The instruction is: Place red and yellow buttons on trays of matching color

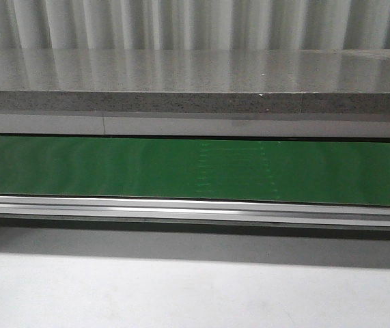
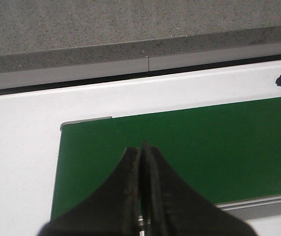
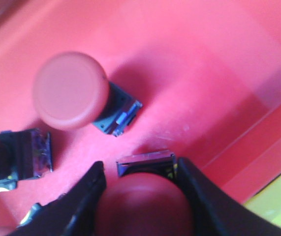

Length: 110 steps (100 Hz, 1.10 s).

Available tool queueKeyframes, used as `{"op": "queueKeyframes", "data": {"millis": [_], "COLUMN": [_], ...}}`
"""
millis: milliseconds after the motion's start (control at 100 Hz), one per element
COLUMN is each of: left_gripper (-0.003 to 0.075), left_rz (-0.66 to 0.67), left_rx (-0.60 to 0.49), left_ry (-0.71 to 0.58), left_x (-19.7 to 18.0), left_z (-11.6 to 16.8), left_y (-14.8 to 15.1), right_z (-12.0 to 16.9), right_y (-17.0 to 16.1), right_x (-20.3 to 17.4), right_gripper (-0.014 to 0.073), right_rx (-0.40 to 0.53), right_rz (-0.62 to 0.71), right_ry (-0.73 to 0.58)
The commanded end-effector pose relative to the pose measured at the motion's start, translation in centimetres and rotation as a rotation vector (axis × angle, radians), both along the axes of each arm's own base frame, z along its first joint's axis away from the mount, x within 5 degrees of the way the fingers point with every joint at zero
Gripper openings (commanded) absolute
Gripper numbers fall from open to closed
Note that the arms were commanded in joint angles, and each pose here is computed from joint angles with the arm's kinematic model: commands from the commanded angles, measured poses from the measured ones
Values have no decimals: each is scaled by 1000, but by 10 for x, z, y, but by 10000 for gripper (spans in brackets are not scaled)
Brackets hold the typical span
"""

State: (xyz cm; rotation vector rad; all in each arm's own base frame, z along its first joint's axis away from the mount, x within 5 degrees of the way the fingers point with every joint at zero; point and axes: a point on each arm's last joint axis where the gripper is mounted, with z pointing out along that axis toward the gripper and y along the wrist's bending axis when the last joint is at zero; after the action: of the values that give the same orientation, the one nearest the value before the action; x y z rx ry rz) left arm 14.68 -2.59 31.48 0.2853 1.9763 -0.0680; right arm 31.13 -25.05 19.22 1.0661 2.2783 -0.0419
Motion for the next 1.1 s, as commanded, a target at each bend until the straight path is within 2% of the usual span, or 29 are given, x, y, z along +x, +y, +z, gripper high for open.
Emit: {"op": "queueKeyframes", "data": {"millis": [0, 130, 180, 240, 380, 520, 570, 640, 710, 840, 900, 920, 1090], "left_gripper": [-20, -20, -20, -20, -20, -20, -20, -20, -20, -20, -20, -20, -20], "left_rz": [2, 2, 2, 2, 2, 2, 2, 2, 2, 2, 2, 2, 2], "left_rx": [-31, -31, -31, -31, -31, -31, -31, -31, -31, -31, -31, -31, -31], "left_ry": [-98, -98, -98, -98, -98, -98, -98, -98, -98, -98, -98, -98, -98], "left_x": [3, 3, 3, 3, 3, 3, 3, 3, 3, 3, 3, 3, 3], "left_z": [15, 15, 15, 15, 15, 15, 15, 15, 15, 15, 15, 15, 15], "left_y": [-1, -1, -1, -1, -1, -1, -1, -1, -1, -1, -1, -1, -1], "right_z": [31, 32, 32, 32, 38, 61, 71, 87, 103, 129, 135, 137, 152], "right_y": [-6, -6, -6, -6, -4, 4, 8, 14, 21, 43, 57, 61, 109], "right_x": [2, 2, 2, 2, 0, -5, -8, -13, -20, -34, -38, -39, -48], "right_gripper": [123, 442, 542, 619, 636, 634, 616, 538, 393, 44, -52, -71, -65], "right_rx": [-79, -82, -83, -82, -80, -101, -113, -129, -144, -180, -190, -192, -205], "right_rz": [-29, -31, -31, -30, -24, -13, -5, 4, 11, 36, 62, 70, 183], "right_ry": [-102, -105, -106, -105, -107, -138, -152, -173, -194, -241, -259, -263, -310]}}
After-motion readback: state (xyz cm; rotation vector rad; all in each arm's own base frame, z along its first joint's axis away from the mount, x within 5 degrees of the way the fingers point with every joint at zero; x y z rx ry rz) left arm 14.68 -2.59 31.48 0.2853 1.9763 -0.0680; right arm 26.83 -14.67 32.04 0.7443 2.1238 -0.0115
